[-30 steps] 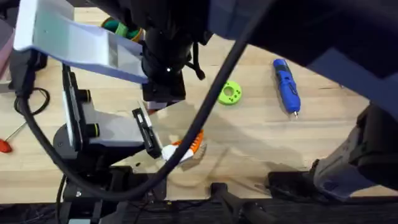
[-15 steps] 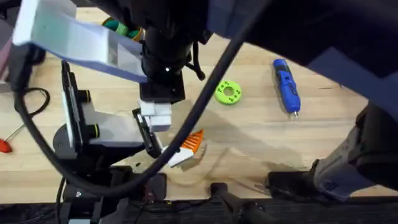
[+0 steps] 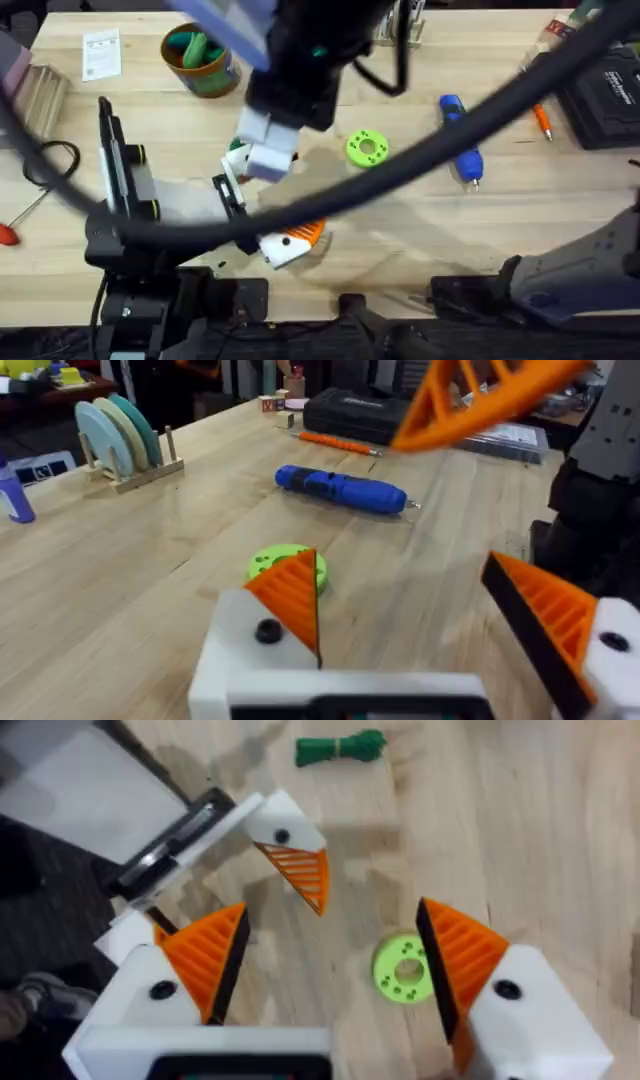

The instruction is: Pick up the gripper from the table and insert it into the empty holder that is missing its gripper. Then pick up a screw, insert it into the mounting hole, and use the screwdriver to tighten it. Finally, clean up the table by picking up the vegetable and placing it into the bucket.

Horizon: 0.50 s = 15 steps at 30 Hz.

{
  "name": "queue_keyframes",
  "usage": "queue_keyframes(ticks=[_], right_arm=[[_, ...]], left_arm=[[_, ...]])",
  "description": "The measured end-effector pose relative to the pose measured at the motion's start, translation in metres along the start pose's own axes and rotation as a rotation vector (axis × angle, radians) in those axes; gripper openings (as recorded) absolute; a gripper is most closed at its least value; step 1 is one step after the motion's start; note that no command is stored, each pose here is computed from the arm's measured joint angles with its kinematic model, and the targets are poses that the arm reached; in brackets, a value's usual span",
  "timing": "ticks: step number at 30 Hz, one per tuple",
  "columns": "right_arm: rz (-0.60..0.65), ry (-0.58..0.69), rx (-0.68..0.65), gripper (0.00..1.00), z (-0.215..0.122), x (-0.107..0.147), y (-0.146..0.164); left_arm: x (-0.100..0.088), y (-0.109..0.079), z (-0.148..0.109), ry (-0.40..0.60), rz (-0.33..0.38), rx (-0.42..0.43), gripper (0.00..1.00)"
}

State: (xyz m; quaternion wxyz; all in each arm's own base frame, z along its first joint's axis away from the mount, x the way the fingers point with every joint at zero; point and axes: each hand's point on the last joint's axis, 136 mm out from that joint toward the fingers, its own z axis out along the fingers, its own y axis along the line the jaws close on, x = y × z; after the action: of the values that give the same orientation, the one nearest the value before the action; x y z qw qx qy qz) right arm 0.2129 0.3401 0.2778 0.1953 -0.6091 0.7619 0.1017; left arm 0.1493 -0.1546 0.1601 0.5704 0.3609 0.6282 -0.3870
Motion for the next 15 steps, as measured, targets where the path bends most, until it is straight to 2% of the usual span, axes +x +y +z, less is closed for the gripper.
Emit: queue_keyframes(ticks=[8,15], right_arm=[[0.191,0.013,0.112,0.987,-0.014,0.022,-0.028],[0.407,-0.025,0.182,0.987,-0.014,0.067,-0.047]], left_arm=[[0.0,0.0,0.0,0.0,0.0,0.0,0.986],[0.0,0.0,0.0,0.0,0.0,0.0,0.986]])
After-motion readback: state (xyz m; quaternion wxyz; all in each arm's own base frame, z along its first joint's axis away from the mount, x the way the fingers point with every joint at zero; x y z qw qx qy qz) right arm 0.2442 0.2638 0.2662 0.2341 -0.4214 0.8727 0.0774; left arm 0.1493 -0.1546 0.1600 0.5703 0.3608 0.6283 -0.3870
